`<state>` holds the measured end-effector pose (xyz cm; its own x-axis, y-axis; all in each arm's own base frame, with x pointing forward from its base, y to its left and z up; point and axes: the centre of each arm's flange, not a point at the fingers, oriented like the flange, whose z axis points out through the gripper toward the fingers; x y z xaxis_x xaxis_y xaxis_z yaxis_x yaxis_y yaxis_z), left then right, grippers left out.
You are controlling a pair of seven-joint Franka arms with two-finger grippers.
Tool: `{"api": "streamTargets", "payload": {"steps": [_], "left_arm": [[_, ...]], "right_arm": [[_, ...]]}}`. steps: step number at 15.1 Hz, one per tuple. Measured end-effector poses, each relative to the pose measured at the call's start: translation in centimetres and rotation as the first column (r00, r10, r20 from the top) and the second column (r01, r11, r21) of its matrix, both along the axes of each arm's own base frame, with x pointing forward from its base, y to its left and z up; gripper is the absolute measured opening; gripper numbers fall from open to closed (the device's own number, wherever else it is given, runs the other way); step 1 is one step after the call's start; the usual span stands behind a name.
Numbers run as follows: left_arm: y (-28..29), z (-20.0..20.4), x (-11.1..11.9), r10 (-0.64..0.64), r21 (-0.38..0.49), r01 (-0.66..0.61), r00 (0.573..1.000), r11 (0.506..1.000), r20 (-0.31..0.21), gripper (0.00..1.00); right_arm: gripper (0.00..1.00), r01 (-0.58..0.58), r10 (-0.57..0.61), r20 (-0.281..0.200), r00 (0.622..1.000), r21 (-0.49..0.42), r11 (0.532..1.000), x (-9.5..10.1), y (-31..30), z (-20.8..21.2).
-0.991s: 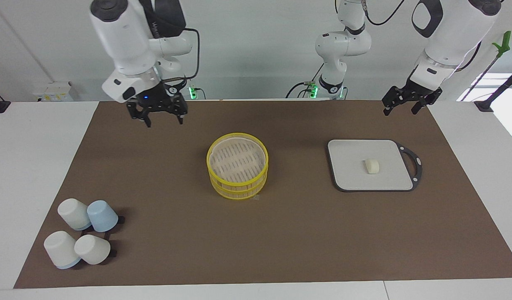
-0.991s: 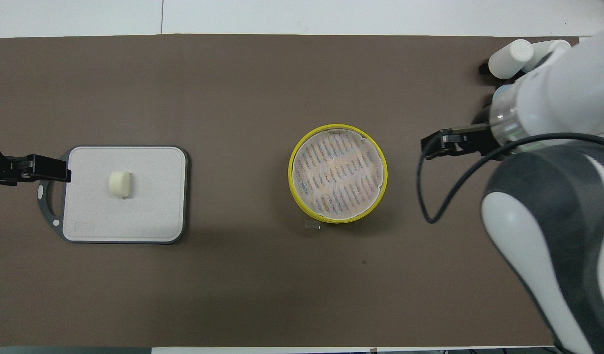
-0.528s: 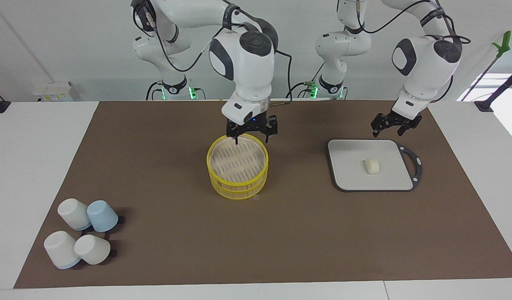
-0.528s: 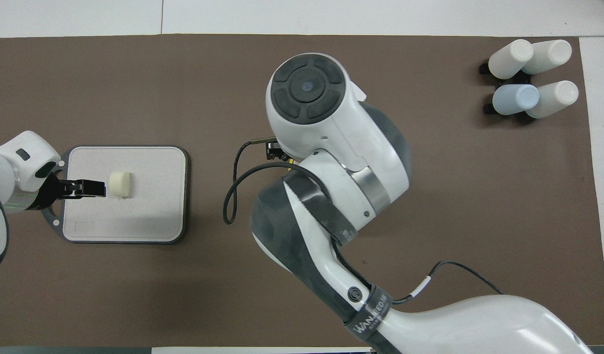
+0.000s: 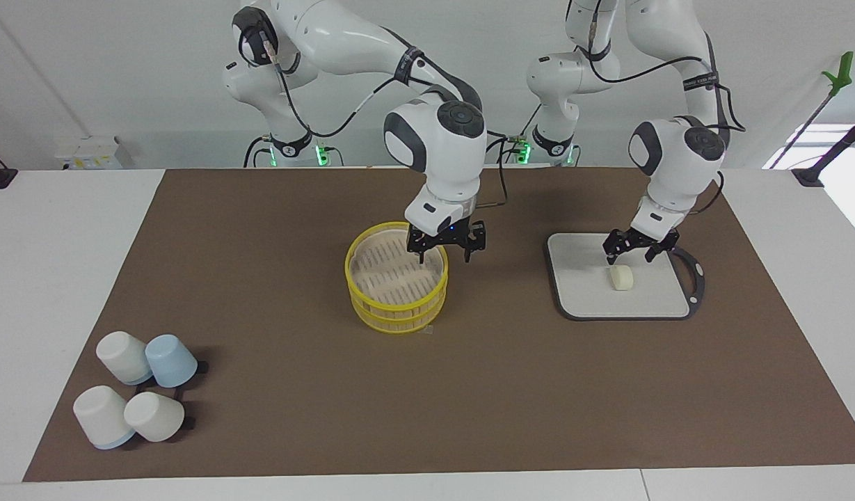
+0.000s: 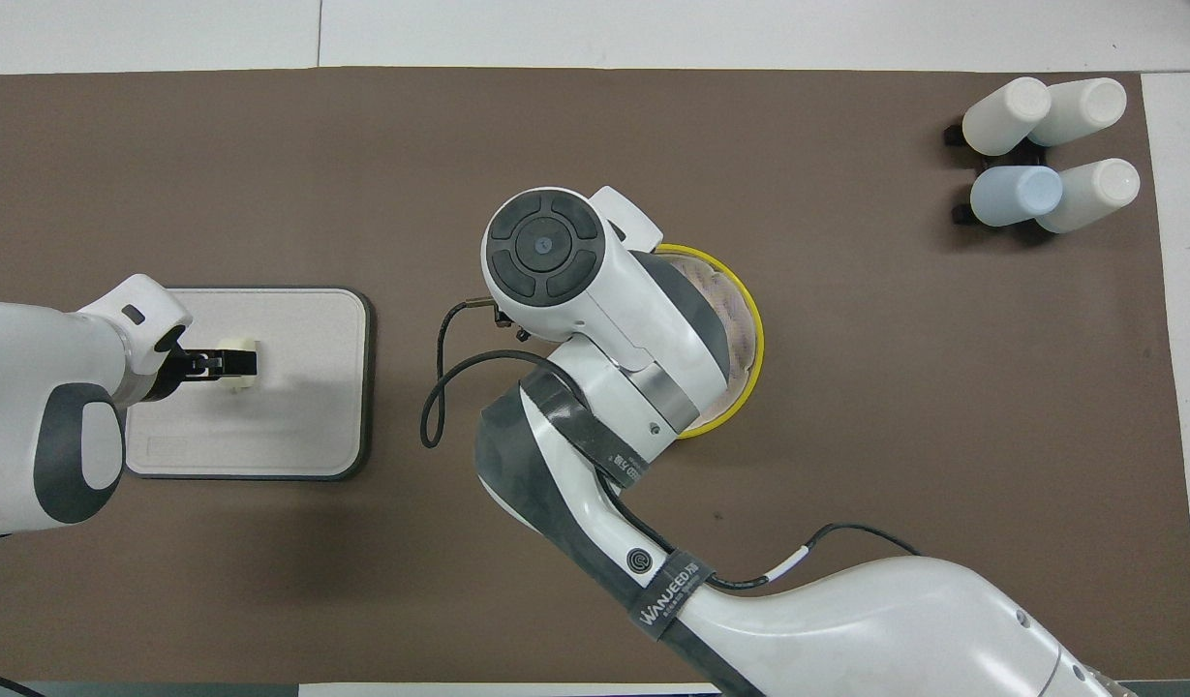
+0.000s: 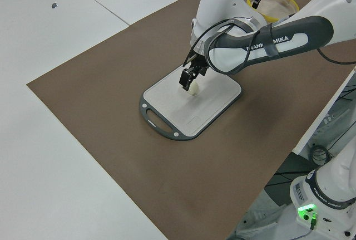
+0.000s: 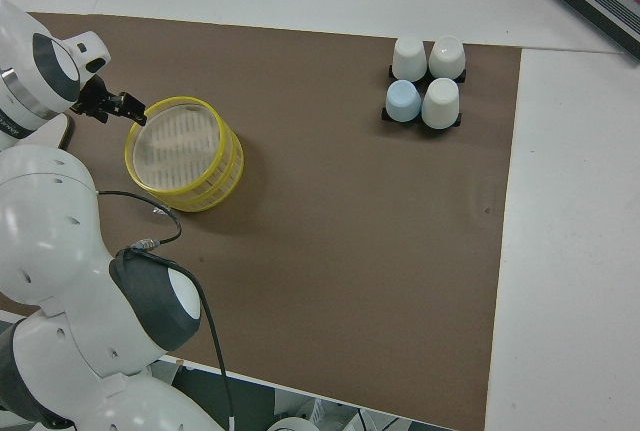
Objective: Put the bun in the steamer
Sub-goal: 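Grasp the steamer lid with the right gripper while the left gripper grasps the bun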
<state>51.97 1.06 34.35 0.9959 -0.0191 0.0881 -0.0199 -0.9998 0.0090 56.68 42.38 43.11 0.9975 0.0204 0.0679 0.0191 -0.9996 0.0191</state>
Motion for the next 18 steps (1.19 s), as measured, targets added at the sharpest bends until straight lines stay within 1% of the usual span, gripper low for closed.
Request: {"api": "streamTargets", "payload": {"steps": [4,5,6,8,9,10,11,12,13,14,15,16,18], "left_arm": [[-0.1,-1.2,0.7,0.000,0.001,0.000,1.000,1.000,0.030,1.00],[-0.1,-1.4,0.8,0.000,0.001,0.000,0.999,1.000,0.034,1.00],[-0.1,-1.6,0.8,-0.001,0.001,0.001,0.999,1.000,0.035,1.00],[-0.3,-1.9,0.9,-0.003,0.000,0.003,0.999,1.000,0.034,1.00],[-0.4,-2.0,0.9,-0.003,0.000,0.003,0.999,1.000,0.033,0.97],[-0.4,-2.1,0.9,-0.003,0.000,0.003,1.000,1.000,0.031,0.97],[-0.4,-2.3,0.9,-0.003,0.000,0.003,1.000,1.000,0.029,0.92],[-0.5,-2.6,0.9,-0.003,0.000,0.003,1.000,1.000,0.029,0.77],[-0.5,-3.0,0.9,-0.003,0.000,0.003,1.000,1.000,0.025,0.66],[-0.5,-3.2,0.9,-0.003,-0.001,0.003,1.000,1.000,0.022,0.66],[-0.5,-3.4,0.9,-0.003,-0.001,0.003,1.000,1.000,0.020,0.62],[-0.5,-3.4,0.9,-0.003,-0.001,0.003,1.000,1.000,0.019,0.51],[-0.5,-3.4,1.0,-0.004,-0.001,0.004,1.000,1.000,0.019,0.25]], "right_arm": [[1.00,-0.023,0.022,0.029,0.999,0.023,0.999,-1.5,0.0,-2.2],[0.94,-0.027,0.027,0.033,0.999,0.026,0.999,-1.9,-0.1,-2.7],[0.94,-0.029,0.028,0.032,0.999,0.025,0.999,-2.2,-0.2,-3.1],[0.83,-0.028,0.028,0.024,0.999,0.023,0.999,-2.6,-0.4,-3.4],[0.83,-0.029,0.028,0.021,0.999,0.020,0.999,-2.8,-0.5,-3.5],[0.79,-0.030,0.029,0.018,0.999,0.017,0.999,-3.0,-0.6,-3.6],[0.79,-0.031,0.030,0.016,0.999,0.015,0.999,-3.1,-0.7,-3.7],[0.73,-0.031,0.031,0.015,0.999,0.014,0.999,-3.2,-0.7,-3.7],[0.70,-0.030,0.030,0.013,0.999,0.015,0.999,-3.3,-0.8,-3.8],[0.70,-0.029,0.029,0.012,1.000,0.016,0.999,-3.3,-0.8,-3.8],[0.70,-0.029,0.029,0.011,1.000,0.017,0.999,-3.4,-0.8,-3.9],[0.70,-0.029,0.029,0.010,1.000,0.017,0.999,-3.4,-0.8,-3.9],[0.69,-0.030,0.030,0.013,0.999,0.020,0.999,-3.4,-0.8,-4.1]]}}
